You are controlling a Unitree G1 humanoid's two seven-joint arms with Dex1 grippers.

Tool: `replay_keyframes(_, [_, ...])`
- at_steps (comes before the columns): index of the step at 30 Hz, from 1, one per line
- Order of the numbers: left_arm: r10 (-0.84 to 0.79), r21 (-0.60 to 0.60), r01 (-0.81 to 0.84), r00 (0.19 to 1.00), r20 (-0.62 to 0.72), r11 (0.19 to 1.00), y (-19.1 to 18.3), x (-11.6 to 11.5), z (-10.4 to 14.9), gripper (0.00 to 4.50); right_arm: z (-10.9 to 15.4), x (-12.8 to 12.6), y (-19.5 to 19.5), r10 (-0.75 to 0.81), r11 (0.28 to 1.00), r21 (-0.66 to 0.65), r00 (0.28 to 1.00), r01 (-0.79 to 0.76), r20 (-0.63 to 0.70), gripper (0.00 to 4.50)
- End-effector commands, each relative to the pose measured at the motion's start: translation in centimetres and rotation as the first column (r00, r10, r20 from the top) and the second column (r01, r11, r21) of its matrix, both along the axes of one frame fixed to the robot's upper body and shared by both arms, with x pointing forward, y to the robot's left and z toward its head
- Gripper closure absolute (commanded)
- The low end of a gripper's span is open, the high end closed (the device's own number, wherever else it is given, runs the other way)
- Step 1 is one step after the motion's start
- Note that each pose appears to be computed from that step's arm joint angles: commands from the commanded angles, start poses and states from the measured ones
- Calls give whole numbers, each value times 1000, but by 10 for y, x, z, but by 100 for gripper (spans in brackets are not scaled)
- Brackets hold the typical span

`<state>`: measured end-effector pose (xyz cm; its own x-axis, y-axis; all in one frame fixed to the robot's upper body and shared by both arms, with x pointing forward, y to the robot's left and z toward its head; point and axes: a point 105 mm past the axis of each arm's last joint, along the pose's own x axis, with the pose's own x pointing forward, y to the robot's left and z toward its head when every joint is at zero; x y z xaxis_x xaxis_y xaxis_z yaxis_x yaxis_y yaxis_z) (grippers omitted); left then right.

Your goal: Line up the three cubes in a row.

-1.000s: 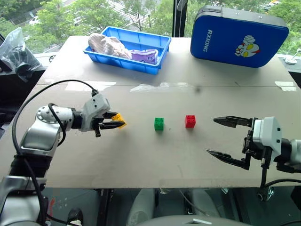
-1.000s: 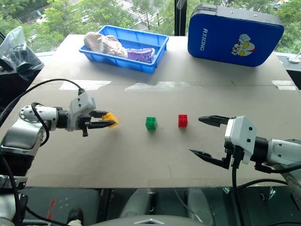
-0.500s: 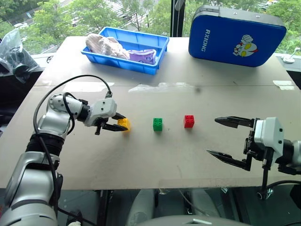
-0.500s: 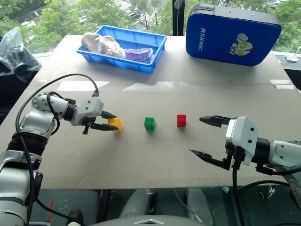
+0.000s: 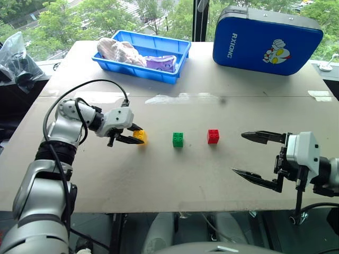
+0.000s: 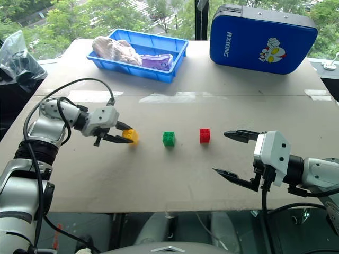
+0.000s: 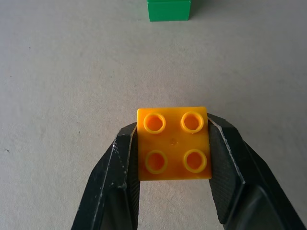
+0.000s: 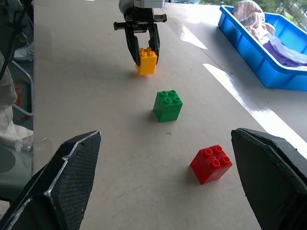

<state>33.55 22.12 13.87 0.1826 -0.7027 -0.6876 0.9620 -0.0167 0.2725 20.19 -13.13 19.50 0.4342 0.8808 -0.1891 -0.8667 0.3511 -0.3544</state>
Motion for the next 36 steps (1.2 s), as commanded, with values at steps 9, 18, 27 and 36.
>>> replay_keyframes(9, [-12, -8, 12, 1000, 24, 1000, -4, 2, 6, 165, 9, -3, 0, 7, 1000, -15, 999, -6, 49, 0])
replay_keyframes(18, [121, -147, -116, 992, 25, 982, 3, -15, 30, 6, 6, -2, -4, -1, 1000, -19, 999, 2, 36, 0])
replay_keyframes(27, [481, -383, -496, 865, -143, 779, 17, -72, 40, 6, -21, -1, -34, -146, 988, -65, 988, 143, -44, 0])
replay_keyframes(36, [620, -393, -658, 748, -238, 643, 16, -130, 1, 6, -41, -17, -72, -253, 966, -92, 956, 242, -145, 0])
